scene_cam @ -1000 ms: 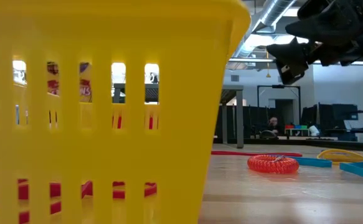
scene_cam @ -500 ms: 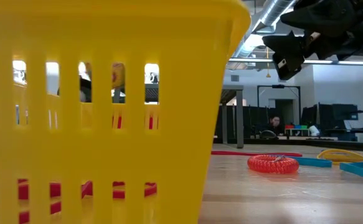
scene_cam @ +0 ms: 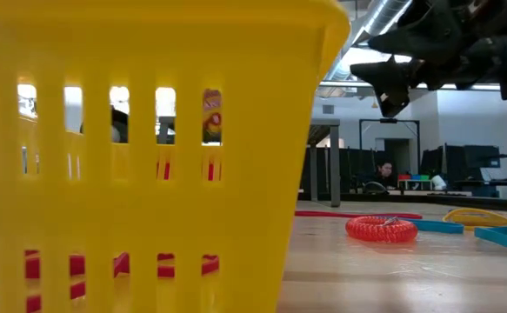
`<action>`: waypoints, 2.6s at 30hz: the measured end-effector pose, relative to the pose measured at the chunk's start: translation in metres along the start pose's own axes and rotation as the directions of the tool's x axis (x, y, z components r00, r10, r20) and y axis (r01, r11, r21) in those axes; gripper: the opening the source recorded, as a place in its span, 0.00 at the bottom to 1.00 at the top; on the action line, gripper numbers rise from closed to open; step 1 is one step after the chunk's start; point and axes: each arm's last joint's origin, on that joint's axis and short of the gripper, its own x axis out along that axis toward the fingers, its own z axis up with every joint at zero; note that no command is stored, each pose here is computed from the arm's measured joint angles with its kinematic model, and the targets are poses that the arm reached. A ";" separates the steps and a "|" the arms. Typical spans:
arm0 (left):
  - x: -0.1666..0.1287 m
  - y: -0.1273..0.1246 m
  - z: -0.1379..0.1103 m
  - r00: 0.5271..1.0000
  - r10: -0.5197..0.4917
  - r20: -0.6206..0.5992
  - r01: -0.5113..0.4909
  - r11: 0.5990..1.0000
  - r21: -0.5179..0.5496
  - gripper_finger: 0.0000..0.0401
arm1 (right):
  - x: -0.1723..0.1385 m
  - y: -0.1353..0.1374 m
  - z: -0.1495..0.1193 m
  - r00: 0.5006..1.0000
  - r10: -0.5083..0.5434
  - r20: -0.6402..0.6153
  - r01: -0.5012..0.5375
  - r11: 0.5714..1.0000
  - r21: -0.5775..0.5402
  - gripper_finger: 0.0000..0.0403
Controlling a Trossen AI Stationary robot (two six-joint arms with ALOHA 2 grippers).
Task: Pick & Place Office Desk Supplies
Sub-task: Put the crayon into the top yellow bin
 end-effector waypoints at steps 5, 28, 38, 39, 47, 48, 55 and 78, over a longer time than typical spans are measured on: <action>0.024 0.004 0.016 0.999 0.015 -0.042 -0.013 0.998 0.057 0.00 | 0.000 -0.004 -0.002 0.999 -0.024 -0.030 0.023 1.000 -0.011 0.45; 0.067 0.004 0.028 0.998 0.031 -0.053 -0.026 0.996 0.080 0.00 | -0.001 -0.022 -0.004 0.994 -0.054 -0.097 0.051 0.998 -0.031 0.45; 0.080 0.005 0.026 0.997 0.040 -0.069 -0.034 0.997 0.075 0.00 | -0.001 -0.022 -0.005 0.993 -0.054 -0.101 0.052 0.998 -0.031 0.45; 0.084 0.005 0.027 0.996 0.042 -0.073 -0.037 0.996 0.077 0.00 | -0.001 -0.022 -0.005 0.993 -0.055 -0.102 0.052 0.998 -0.030 0.45; 0.119 -0.004 0.020 0.981 0.074 -0.180 -0.046 0.987 0.156 0.00 | -0.001 -0.022 -0.006 0.992 -0.056 -0.110 0.054 0.998 -0.023 0.45; 0.121 -0.004 0.020 0.980 0.078 -0.183 -0.049 0.986 0.158 0.00 | -0.001 -0.022 -0.006 0.992 -0.056 -0.110 0.054 0.998 -0.023 0.45; 0.117 -0.003 0.021 0.983 0.080 -0.168 -0.055 0.987 0.150 0.01 | -0.001 -0.023 -0.006 0.992 -0.059 -0.116 0.056 0.998 -0.030 0.45; 0.108 -0.002 0.023 0.989 0.033 -0.146 -0.014 0.991 0.133 0.22 | -0.002 -0.023 -0.007 0.991 -0.060 -0.121 0.057 0.998 -0.030 0.45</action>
